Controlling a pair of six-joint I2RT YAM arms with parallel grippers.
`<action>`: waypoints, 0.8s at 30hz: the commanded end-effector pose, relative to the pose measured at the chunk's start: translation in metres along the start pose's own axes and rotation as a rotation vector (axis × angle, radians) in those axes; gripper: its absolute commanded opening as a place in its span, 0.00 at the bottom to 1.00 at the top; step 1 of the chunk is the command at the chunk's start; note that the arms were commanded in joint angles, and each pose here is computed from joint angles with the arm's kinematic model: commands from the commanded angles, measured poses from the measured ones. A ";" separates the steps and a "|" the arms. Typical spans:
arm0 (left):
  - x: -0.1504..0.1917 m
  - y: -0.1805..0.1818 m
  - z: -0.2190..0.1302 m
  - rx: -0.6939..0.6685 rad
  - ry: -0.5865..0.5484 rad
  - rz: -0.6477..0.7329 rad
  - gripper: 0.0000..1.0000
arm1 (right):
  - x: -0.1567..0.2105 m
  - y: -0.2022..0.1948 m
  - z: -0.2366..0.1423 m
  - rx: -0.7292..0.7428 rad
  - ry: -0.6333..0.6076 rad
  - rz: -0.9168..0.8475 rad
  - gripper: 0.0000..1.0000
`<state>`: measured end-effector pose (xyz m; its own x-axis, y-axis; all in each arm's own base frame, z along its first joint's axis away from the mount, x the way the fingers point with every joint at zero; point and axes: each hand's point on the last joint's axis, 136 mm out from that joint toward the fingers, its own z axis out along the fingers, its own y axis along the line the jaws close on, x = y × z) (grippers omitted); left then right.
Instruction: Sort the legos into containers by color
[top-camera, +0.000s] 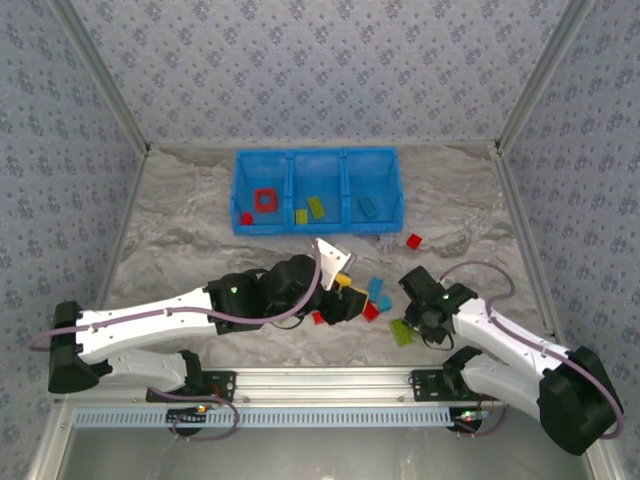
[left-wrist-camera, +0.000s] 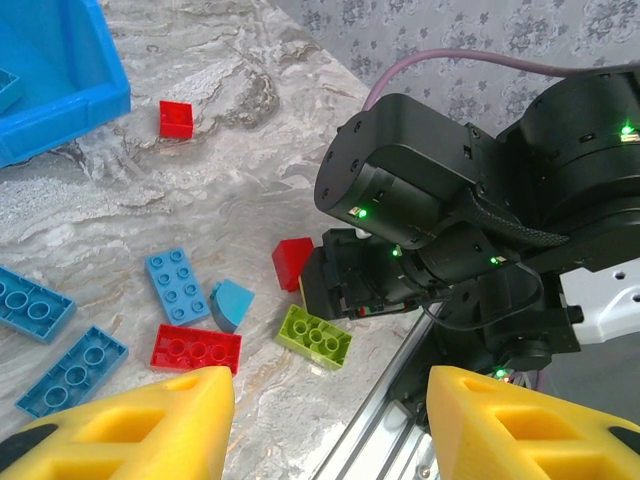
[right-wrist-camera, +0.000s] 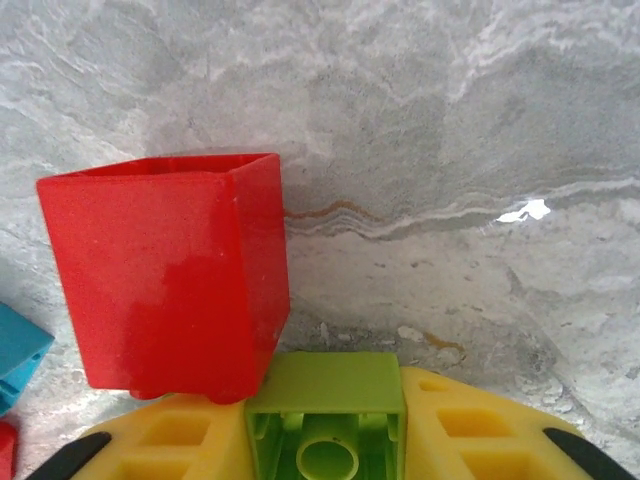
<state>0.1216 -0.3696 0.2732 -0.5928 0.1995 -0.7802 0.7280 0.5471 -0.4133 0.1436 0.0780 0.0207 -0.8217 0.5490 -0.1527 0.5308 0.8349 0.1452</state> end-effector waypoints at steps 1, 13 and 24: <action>-0.014 -0.010 -0.012 0.036 -0.053 0.001 0.54 | -0.002 -0.006 -0.001 0.016 -0.020 -0.023 0.31; -0.045 0.035 -0.057 -0.215 -0.202 -0.011 0.54 | -0.047 0.105 -0.117 -0.173 -0.332 -0.425 0.28; -0.076 0.072 -0.136 -0.392 -0.402 -0.050 0.54 | -0.095 0.315 -0.111 -0.129 -0.376 -0.768 0.28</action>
<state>0.1649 -0.2636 0.3498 -0.4366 -0.0687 -0.8970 0.5466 0.7717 -0.3251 0.3394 0.2816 0.1980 -0.8154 -0.0544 -0.5763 -0.1298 0.9874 0.0904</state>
